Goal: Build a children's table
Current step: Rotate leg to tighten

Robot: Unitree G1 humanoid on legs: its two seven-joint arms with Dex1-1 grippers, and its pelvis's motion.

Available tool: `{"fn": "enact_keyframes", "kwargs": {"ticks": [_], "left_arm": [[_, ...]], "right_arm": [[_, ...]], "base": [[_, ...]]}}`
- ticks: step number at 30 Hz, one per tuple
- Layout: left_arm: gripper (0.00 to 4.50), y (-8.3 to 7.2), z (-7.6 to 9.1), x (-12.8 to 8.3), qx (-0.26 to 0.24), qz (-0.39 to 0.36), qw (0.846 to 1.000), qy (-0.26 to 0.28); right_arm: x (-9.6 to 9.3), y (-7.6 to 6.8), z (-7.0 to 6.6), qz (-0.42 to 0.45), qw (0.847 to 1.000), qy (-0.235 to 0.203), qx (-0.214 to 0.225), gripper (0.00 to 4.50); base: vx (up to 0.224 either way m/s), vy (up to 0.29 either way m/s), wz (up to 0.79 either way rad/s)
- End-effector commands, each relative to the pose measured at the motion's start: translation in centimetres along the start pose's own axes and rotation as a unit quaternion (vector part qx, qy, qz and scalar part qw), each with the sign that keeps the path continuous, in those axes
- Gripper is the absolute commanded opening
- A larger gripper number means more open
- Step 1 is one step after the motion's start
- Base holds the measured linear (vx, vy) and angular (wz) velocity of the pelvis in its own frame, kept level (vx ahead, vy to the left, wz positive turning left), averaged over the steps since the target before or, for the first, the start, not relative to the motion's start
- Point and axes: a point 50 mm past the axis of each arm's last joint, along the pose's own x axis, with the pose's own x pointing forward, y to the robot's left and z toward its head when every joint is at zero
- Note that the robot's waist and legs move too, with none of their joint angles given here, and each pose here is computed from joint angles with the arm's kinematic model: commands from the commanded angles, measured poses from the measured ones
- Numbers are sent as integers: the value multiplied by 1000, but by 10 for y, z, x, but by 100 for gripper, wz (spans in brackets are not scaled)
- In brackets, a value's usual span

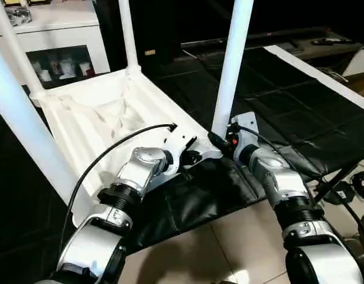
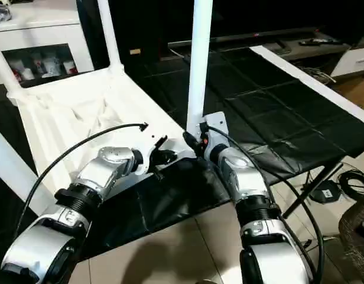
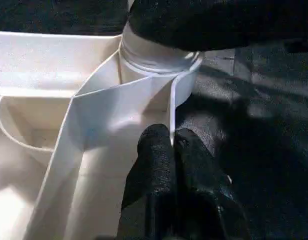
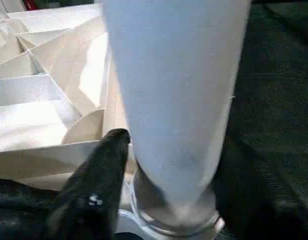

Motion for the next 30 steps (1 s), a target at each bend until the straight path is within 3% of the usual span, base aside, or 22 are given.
{"fn": "enact_keyframes", "kwargs": {"ticks": [1, 6, 10, 13, 21, 27, 30], "left_arm": [[0, -12, 20, 6, 53, -54, 997, -33], [0, -5, 14, -5, 65, -89, 994, -23], [0, -3, 10, -10, 75, -111, 991, -19], [0, -3, 0, -24, 108, -187, 976, -4], [0, -7, -8, -41, 144, -293, 945, 23], [0, -13, -11, -45, 170, -348, 921, 44], [0, -14, -12, -46, 179, -363, 913, 53]], "right_arm": [[3, 25, -15, 91, 996, 22, 1, 298], [-22, 0, -13, 137, 990, 12, -23, 343], [-36, -8, -12, 180, 982, 18, -48, 380], [-60, -27, -4, 243, 965, 33, -88, 404], [-80, -27, 2, 373, 917, 79, -120, 404], [-79, -24, 3, 423, 894, 87, -120, 404], [-79, -23, 3, 441, 885, 95, -112, 370]], "base": [[0, 0, 0], [0, 0, 0], [0, 0, 0], [0, 0, 0], [0, 0, 0], [0, 0, 0], [0, 0, 0]]}}
